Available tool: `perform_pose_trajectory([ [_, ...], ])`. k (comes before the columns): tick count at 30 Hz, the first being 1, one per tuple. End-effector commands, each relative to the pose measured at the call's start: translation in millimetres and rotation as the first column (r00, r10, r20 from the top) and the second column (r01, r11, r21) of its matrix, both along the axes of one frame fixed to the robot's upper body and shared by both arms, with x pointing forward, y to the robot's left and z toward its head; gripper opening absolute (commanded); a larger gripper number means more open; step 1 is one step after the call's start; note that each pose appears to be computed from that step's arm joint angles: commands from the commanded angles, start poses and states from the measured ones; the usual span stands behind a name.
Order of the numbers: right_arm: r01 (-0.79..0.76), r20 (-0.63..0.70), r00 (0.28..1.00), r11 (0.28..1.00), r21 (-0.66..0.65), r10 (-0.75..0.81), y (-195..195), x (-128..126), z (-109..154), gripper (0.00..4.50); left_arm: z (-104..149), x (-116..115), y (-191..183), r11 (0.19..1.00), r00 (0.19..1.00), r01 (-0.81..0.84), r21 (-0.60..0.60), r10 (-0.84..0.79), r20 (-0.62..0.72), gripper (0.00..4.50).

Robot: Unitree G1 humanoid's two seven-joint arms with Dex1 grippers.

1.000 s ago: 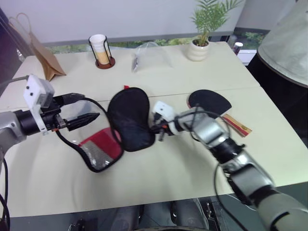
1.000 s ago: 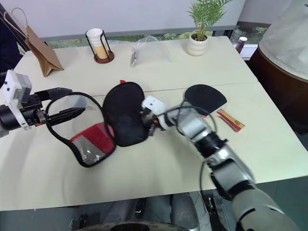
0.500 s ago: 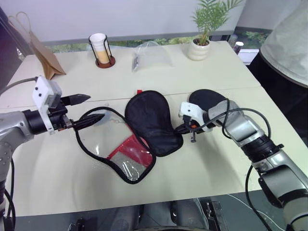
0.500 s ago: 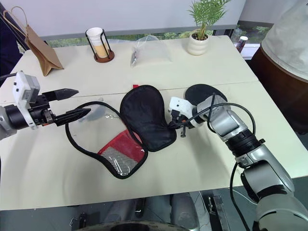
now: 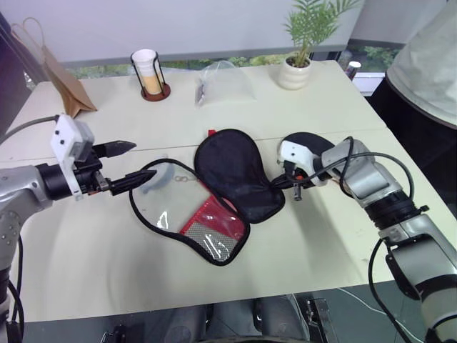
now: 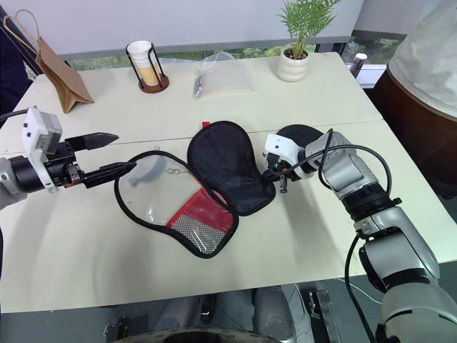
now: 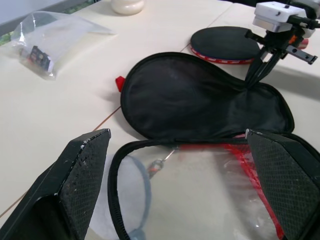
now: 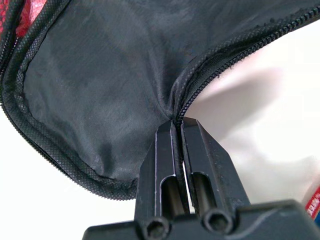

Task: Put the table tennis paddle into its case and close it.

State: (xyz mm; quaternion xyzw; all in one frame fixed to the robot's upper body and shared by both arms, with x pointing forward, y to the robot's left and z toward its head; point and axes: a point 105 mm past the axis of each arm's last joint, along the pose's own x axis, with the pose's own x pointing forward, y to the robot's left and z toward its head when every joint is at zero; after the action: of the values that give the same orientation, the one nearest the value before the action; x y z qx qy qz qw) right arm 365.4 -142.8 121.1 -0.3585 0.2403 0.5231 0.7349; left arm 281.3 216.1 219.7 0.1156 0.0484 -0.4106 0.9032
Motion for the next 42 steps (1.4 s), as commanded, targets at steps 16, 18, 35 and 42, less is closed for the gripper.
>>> perform_pose_trajectory([
  [16,0.44,0.163,0.88,0.895,0.074,-0.446,-110.3,-16.3,63.6,4.46,5.6,13.1,-12.9,0.996,0.996,0.086,0.006,-0.086,0.037,4.5],
  [18,0.484,0.146,0.861,0.873,0.059,-0.487,-125.9,-19.0,55.6,4.46,5.8,14.9,-13.6,0.996,0.995,0.092,0.007,-0.092,0.036,4.5],
  [35,0.657,-0.108,0.753,0.738,0.15,-0.649,-157.2,-4.4,12.7,3.66,3.0,3.9,-31.5,0.971,0.971,0.238,0.017,-0.238,0.001,4.5],
  [42,0.637,-0.104,0.77,0.752,0.166,-0.629,-148.6,-5.1,22.4,0.85,3.8,1.1,-30.3,0.964,0.964,0.266,0.026,-0.265,-0.013,4.5],
])
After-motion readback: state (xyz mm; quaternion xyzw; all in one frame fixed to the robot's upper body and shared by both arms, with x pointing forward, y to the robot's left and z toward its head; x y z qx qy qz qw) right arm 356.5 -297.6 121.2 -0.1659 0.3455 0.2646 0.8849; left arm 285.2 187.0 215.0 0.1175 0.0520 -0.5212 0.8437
